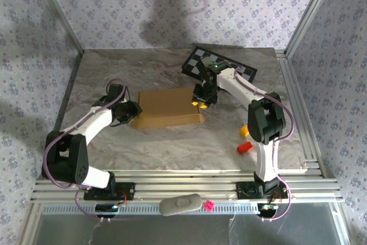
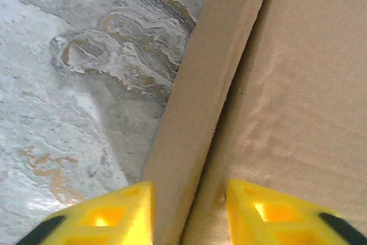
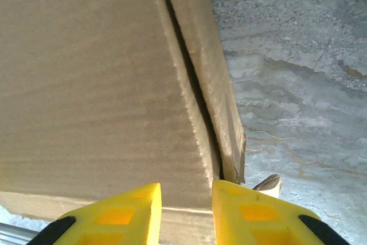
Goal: Fold the paper box
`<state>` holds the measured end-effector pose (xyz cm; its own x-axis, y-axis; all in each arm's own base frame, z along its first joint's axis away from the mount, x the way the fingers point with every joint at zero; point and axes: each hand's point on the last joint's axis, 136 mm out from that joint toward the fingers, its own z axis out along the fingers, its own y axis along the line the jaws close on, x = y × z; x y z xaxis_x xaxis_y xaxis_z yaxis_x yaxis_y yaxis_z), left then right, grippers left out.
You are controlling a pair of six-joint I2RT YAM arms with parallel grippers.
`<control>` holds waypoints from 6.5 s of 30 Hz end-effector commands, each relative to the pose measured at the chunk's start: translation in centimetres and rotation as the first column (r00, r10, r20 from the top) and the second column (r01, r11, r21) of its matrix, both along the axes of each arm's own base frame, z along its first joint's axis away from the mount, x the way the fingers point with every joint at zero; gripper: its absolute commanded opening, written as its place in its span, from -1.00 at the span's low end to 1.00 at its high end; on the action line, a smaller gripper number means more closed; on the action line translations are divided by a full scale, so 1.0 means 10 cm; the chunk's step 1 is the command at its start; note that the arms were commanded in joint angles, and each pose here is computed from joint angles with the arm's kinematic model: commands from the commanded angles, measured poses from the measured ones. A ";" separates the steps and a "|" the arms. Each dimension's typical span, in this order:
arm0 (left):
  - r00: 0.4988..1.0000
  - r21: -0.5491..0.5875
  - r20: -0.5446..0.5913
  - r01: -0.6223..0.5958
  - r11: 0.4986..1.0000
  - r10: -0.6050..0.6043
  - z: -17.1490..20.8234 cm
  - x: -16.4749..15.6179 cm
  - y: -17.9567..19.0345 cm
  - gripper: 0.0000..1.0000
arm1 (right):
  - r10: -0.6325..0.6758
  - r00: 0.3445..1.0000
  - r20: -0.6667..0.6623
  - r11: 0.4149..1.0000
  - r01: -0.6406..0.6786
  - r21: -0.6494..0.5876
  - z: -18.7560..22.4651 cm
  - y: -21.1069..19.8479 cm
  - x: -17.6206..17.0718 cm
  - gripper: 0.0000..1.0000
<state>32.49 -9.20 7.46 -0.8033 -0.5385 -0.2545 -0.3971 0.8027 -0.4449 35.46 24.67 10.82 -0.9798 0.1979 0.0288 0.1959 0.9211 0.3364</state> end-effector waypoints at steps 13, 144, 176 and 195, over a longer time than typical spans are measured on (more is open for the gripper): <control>0.991 0.013 0.013 0.135 0.991 -0.135 0.58 -0.28 -0.06 0.02 | 0.181 0.977 0.111 0.982 -0.173 -0.082 0.23 -0.11 -0.32 -0.09; 0.992 -0.018 -0.083 0.094 0.995 -0.095 -0.24 -0.36 -0.14 -0.15 | 0.403 0.838 0.368 0.914 -0.392 -0.108 -0.66 -0.15 -0.41 -0.74; 0.996 0.019 0.089 0.031 0.999 -0.032 0.76 0.34 0.08 0.01 | 0.488 0.789 0.374 0.869 -0.401 -0.289 -0.61 -0.19 -0.29 -0.73; 0.962 0.239 -0.118 0.267 0.934 -0.246 0.07 1.02 -0.25 -0.10 | 0.474 0.787 0.395 0.878 -0.388 -0.280 -0.53 -0.10 -0.10 -0.72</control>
<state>43.24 -12.34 8.76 -0.9132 -0.2750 -0.3007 -0.2020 0.9464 -0.2521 34.47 24.35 6.13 -0.8519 -0.2736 -0.4465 -0.3685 0.9190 0.1400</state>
